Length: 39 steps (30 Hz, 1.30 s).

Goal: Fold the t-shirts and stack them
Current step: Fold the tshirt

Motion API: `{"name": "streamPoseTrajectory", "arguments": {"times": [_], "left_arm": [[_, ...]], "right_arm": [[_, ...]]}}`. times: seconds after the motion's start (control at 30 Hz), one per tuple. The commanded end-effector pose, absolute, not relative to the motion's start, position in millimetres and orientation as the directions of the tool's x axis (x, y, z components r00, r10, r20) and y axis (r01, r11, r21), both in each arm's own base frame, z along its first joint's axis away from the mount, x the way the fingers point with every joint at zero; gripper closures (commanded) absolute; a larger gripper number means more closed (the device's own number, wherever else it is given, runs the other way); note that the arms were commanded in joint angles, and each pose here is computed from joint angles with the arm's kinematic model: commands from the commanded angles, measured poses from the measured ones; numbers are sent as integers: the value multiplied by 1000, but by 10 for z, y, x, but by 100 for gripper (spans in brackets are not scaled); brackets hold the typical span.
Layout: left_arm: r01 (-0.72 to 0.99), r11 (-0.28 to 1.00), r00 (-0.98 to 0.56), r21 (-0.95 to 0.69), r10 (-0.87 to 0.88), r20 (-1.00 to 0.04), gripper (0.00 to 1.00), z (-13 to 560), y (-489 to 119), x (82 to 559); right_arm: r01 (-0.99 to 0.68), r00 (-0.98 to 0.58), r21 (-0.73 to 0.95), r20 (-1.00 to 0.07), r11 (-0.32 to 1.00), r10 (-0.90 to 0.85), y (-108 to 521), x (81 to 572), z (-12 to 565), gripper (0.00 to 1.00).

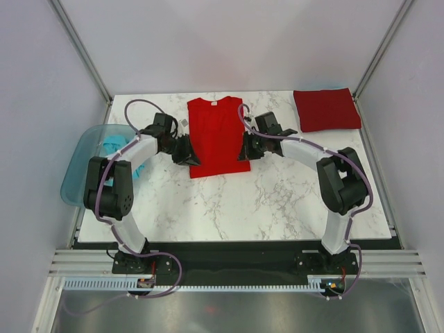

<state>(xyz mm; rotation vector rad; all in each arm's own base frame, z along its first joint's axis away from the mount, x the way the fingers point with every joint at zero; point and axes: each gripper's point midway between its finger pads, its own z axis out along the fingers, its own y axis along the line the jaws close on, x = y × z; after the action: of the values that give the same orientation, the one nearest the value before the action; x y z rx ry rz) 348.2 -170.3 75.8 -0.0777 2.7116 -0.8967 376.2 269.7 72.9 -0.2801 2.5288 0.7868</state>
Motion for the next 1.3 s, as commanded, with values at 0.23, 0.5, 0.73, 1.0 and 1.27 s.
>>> {"name": "streamPoseTrajectory", "arguments": {"times": [0.23, 0.5, 0.73, 1.0, 1.27], "left_arm": [[-61, 858, -965, -510, -181, -190, 79, 251, -1648, 3516], [-116, 915, -963, -387, -199, -180, 81, 3, -1389, 3433], [-71, 929, -968, -364, -152, -200, 80, 94, -1347, 3461], [84, 800, -951, -595, -114, -288, 65, 906, -1764, 3527], [-50, 876, -967, -479, -162, -195, 64, 389, -1460, 3293]], "right_arm": [[-362, -897, 601, -432, 713, -92, 2849, 3739, 465, 100], [-274, -926, 553, -372, 787, -61, 2506, 3701, 100, 100], [-289, -914, 576, -403, 765, -42, 2563, 3748, 359, 100], [-286, -889, 590, -458, 755, 21, 2589, 3801, 790, 92], [-262, -910, 574, -415, 776, 0, 2537, 3716, 485, 92]]}}
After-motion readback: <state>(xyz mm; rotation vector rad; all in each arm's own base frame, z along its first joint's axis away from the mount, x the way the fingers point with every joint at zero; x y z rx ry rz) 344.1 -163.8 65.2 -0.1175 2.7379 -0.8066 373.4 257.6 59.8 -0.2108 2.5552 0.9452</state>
